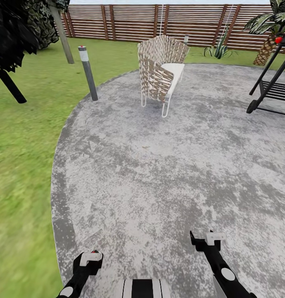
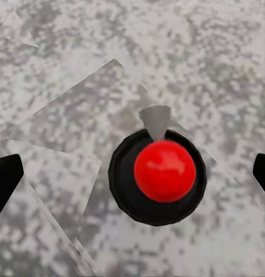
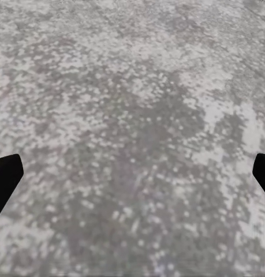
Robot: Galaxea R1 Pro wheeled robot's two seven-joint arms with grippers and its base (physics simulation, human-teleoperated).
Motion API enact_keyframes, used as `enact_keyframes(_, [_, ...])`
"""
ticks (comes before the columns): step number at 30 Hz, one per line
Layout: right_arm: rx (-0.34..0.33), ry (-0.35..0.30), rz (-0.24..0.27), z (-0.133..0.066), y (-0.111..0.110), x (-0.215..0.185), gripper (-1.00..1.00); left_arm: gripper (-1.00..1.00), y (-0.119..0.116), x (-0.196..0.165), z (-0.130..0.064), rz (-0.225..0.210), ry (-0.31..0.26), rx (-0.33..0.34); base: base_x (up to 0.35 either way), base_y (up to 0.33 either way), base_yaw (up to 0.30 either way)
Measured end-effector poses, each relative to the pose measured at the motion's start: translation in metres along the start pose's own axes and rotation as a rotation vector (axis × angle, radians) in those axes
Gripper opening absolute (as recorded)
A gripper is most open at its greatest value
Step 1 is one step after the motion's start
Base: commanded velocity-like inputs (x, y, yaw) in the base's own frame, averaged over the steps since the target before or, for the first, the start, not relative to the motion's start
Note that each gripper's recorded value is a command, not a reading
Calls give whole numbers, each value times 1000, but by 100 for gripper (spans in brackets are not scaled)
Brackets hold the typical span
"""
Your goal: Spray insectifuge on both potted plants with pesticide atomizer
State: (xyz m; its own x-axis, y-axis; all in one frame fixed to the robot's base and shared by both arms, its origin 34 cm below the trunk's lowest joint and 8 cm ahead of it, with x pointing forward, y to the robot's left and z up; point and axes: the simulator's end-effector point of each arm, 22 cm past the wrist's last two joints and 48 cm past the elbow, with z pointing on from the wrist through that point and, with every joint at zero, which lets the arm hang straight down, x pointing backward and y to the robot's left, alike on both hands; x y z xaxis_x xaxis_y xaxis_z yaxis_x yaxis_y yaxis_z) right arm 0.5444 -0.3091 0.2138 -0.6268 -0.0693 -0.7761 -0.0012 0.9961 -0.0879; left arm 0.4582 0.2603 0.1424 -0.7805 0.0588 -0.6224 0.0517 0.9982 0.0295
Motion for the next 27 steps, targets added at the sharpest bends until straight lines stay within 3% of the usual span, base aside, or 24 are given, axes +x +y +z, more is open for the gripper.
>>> enact_keyframes(20, [0, 0, 0, 0, 0, 0, 100, 100, -2, -1, 0, 6, -3, 6, 6, 0, 0])
enact_keyframes(27, [-2, 25, -2, 2, 1, 14, 100, 100, -4, 13, 2, 9, 22, 10, 0, 0, 0])
